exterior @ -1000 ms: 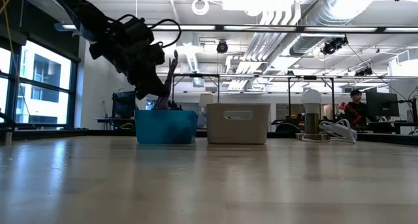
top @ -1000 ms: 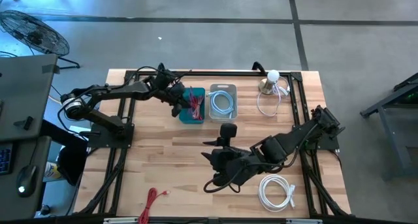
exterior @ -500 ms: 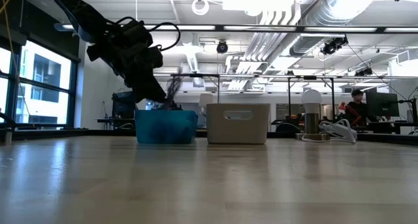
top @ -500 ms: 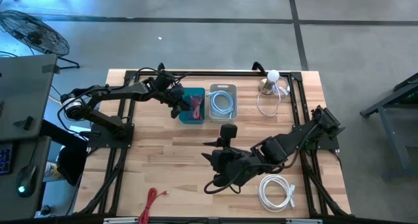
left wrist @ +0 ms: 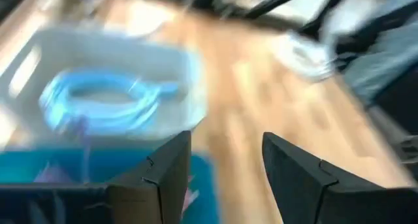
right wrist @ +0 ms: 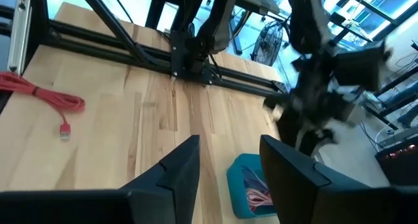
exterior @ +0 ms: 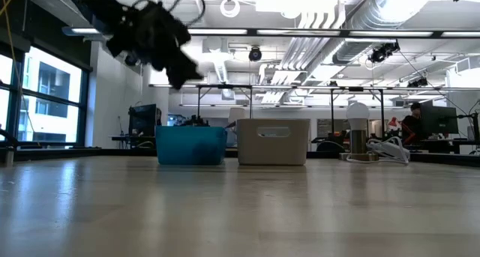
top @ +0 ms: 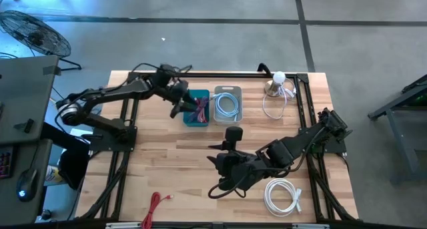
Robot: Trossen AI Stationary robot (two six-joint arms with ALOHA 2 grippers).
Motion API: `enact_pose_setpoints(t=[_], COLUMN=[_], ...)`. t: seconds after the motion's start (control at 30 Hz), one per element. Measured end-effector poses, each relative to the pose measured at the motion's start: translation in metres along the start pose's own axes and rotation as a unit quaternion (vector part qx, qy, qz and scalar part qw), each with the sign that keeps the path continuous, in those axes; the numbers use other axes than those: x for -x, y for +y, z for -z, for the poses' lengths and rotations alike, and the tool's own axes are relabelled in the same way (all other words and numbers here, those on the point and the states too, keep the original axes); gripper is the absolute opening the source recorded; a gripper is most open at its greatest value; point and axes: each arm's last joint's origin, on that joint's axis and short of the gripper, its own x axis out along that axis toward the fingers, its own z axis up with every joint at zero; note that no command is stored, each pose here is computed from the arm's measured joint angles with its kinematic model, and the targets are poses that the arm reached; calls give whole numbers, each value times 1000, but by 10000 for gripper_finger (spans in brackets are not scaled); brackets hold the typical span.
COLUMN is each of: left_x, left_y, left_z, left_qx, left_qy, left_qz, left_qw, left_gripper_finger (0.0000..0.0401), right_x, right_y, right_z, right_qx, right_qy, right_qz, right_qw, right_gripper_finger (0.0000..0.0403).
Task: Pick & Place USB Port
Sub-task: Put the white HDMI into the white bin
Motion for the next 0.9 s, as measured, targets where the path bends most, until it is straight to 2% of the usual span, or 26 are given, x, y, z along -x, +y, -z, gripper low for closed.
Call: enact_pose_setpoints(t=[0.1,0.17,0.27,0.37,0.5,0.6,0.8,0.83,0.9], left_x=[20,39,72,106,141,160,172,170,167], left_y=[-18,-35,-62,-92,-125,-143,-158,-158,-156], left_z=[-27,-43,-61,-67,-56,-44,-18,-12,-1], left_qx=[-39,-77,-139,-192,-221,-238,-243,-241,-232], left_qy=[-33,-45,-62,-67,-63,-56,-78,-75,-72], left_qz=[34,25,-22,-76,-152,-184,-192,-191,-190], left_qw=[998,996,988,976,961,952,948,949,951], left_gripper_finger=[185,185,185,185,185,185,186,186,186], right_x=[0,0,3,16,50,83,139,145,153], right_y=[0,-1,-3,-12,-30,-49,-88,-92,-97], right_z=[2,4,10,15,19,23,44,46,55], right_qx=[7,8,15,2,-26,-49,-121,-147,-161], right_qy=[9,17,39,62,71,63,81,80,79], right_qz=[5,12,29,31,50,72,78,74,49], right_qw=[1000,1000,999,998,996,994,986,983,983], right_gripper_finger=[149,150,151,150,147,145,146,145,145])
